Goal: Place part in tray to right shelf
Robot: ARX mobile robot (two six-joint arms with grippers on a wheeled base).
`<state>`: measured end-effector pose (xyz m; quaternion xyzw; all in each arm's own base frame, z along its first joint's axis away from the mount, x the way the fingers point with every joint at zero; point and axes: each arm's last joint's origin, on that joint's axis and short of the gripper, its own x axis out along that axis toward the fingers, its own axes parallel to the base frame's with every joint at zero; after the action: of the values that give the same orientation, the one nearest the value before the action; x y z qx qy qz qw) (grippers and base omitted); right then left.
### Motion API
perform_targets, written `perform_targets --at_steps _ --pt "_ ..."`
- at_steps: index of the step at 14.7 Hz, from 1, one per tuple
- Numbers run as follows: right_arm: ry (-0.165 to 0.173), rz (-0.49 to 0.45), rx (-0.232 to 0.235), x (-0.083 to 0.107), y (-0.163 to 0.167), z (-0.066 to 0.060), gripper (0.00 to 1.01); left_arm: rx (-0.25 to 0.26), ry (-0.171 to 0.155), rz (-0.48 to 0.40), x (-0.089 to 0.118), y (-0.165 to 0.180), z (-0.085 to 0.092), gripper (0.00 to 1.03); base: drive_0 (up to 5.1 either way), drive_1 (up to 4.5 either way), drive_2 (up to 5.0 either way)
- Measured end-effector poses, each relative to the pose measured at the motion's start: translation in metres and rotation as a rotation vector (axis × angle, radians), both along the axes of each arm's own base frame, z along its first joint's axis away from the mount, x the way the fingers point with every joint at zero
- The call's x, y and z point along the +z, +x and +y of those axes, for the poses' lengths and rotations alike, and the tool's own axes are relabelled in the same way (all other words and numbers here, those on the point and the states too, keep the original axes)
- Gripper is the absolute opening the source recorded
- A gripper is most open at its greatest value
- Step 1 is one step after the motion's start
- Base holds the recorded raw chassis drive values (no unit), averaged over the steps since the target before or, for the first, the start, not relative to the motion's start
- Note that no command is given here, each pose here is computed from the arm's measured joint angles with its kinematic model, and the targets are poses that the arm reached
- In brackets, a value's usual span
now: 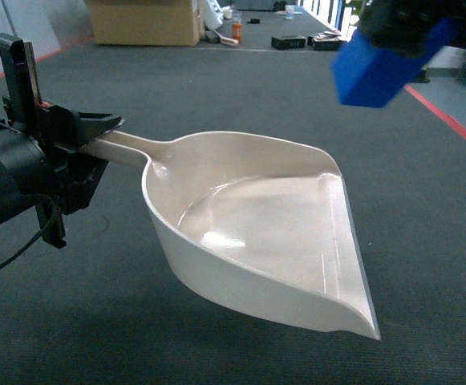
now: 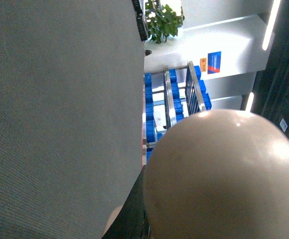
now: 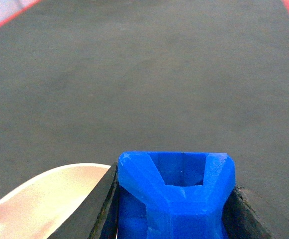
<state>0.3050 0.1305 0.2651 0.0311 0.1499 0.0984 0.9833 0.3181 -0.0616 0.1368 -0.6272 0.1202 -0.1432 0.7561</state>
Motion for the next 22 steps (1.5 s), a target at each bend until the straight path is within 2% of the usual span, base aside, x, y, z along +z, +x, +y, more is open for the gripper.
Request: perform_targets --at_steps 1,2,3,4,5,6,7,8,9,10,12,13,15,16,18,22 --pt "0.07 0.024 0.086 -0.006 0.003 0.026 0.46 0.001 0.0 0.0 0.0 0.0 0.0 0.16 0.0 0.0 0.0" --pt "0.157 0.102 0.148 -0.026 0.009 0.045 0.46 0.001 0.0 0.0 0.0 0.0 0.0 0.16 0.0 0.0 0.0" --pt "0.216 0.237 0.165 -0.047 0.013 0.052 0.58 0.0 0.0 0.0 0.0 0.0 0.0 0.16 0.0 0.0 0.0" --pt "0.273 0.26 0.144 -0.054 0.011 0.048 0.76 -0.002 0.006 0.003 0.0 0.0 0.0 0.16 0.0 0.0 0.0" --pt "0.312 0.199 0.115 -0.035 0.002 0.03 0.92 0.0 0.004 0.0 0.0 0.0 0.0 0.16 0.0 0.0 0.0" --pt "0.334 0.138 0.073 -0.017 -0.007 0.01 1.0 0.003 0.005 0.0 0.0 0.0 0.0 0.15 0.0 0.0 0.0" --pt "0.328 0.05 0.0 -0.002 -0.022 -0.018 0.98 0.003 0.005 0.0 0.0 0.0 0.0 0.16 0.0 0.0 0.0" --pt "0.3 0.004 -0.012 -0.001 -0.036 -0.031 0.98 0.0 0.005 0.0 0.0 0.0 0.0 0.15 0.0 0.0 0.0" --pt "0.207 -0.205 -0.094 0.002 -0.053 -0.039 0.86 -0.002 0.005 0.001 0.0 0.0 -0.001 0.16 0.0 0.0 0.0" --pt "0.09 -0.316 -0.175 -0.003 -0.069 -0.055 0.71 -0.006 0.004 0.0 0.0 0.0 -0.001 0.16 0.0 0.0 0.0" --pt "-0.015 -0.301 -0.222 -0.029 -0.088 -0.079 0.49 0.014 0.005 -0.001 0.0 0.0 0.002 0.16 0.0 0.0 0.0" --pt "-0.044 -0.278 -0.213 -0.042 -0.097 -0.086 0.36 0.006 0.005 0.0 0.0 0.0 0.001 0.16 0.0 0.0 0.0" --pt "-0.05 -0.303 -0.197 -0.051 -0.114 -0.097 0.1 -0.005 0.005 0.0 0.0 0.0 -0.001 0.15 0.0 0.0 0.0" --pt "-0.056 -0.304 -0.204 -0.058 -0.123 -0.104 0.02 0.001 0.005 0.0 0.0 0.0 0.0 0.16 0.0 0.0 0.0" --pt "-0.062 -0.287 -0.203 -0.069 -0.134 -0.111 0.02 0.0 0.005 0.0 0.0 0.0 0.0 0.16 0.0 0.0 0.0" --pt "-0.059 -0.291 -0.195 -0.081 -0.155 -0.122 0.02 0.0 0.005 0.0 0.0 0.0 0.0 0.16 0.0 0.0 0.0"
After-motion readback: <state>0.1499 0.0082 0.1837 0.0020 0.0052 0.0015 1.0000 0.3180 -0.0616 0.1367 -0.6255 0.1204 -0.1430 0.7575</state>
